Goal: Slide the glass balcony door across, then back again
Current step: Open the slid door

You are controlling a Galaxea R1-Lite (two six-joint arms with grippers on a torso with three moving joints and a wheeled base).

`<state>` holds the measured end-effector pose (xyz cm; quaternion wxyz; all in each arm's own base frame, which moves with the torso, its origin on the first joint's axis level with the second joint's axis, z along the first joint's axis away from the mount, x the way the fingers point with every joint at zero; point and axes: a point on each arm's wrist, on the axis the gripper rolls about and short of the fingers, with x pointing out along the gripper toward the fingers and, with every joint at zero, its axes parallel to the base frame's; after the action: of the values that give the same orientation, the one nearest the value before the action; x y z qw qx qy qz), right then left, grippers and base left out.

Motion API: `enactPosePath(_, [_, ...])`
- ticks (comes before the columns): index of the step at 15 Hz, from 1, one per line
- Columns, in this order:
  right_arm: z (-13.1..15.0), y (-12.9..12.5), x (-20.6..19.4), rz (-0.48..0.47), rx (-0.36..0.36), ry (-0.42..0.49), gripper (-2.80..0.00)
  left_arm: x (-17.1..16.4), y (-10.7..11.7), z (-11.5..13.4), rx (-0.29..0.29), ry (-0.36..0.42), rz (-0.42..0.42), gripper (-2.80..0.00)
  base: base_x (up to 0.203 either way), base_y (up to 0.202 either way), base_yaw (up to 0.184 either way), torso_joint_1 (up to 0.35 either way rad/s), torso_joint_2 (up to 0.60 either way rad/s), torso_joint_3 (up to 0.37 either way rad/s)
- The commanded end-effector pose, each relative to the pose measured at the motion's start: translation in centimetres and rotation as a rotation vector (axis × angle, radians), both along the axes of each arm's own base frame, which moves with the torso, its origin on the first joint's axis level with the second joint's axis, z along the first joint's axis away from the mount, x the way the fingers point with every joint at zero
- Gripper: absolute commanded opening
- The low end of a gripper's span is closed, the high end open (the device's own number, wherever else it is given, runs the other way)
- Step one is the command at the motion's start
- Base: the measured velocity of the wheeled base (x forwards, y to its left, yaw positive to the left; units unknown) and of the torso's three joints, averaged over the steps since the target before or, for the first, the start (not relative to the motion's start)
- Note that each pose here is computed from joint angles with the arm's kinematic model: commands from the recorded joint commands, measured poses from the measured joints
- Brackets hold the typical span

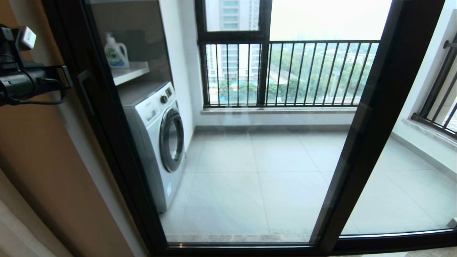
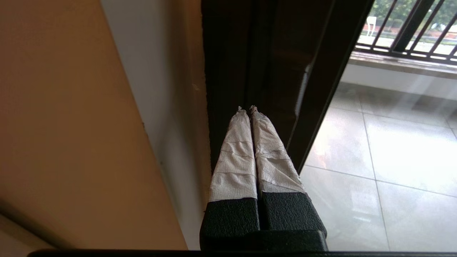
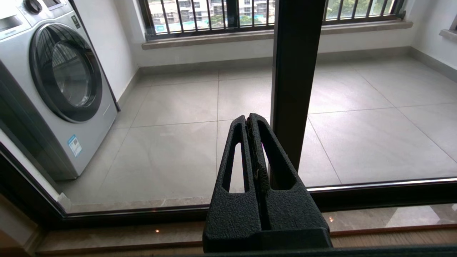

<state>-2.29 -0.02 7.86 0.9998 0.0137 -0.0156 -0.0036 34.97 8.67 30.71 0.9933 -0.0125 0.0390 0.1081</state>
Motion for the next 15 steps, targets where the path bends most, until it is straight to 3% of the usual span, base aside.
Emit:
enactPosePath(1, [-0.3, 0.0, 0.1, 0.0, 0.0, 0.013, -2.8, 1.4, 1.1, -1.7, -0.009, 0.038, 0.019, -2.8, 0.0, 0.0, 0.0, 0.0, 0.0, 0.0])
enactPosePath(5, [-0.3, 0.0, 0.1, 0.0, 0.0, 0.013, -2.8, 4.6, 2.2, -3.9, 0.038, -0.063, 0.024, -2.8, 0.0, 0.0, 0.0, 0.0, 0.0, 0.0])
enactPosePath(12, [-0.3, 0.0, 0.1, 0.0, 0.0, 0.013, -2.8, 4.8, 1.5, -4.0, 0.043, -0.036, -0.013, -2.8, 0.0, 0.0, 0.0, 0.0, 0.0, 0.0])
enactPosePath(15, [-0.3, 0.0, 0.1, 0.0, 0.0, 0.013, -2.8, 4.8, 0.0, -3.7, 0.032, -0.036, -0.061, -2.8, 0.0, 0.0, 0.0, 0.0, 0.0, 0.0])
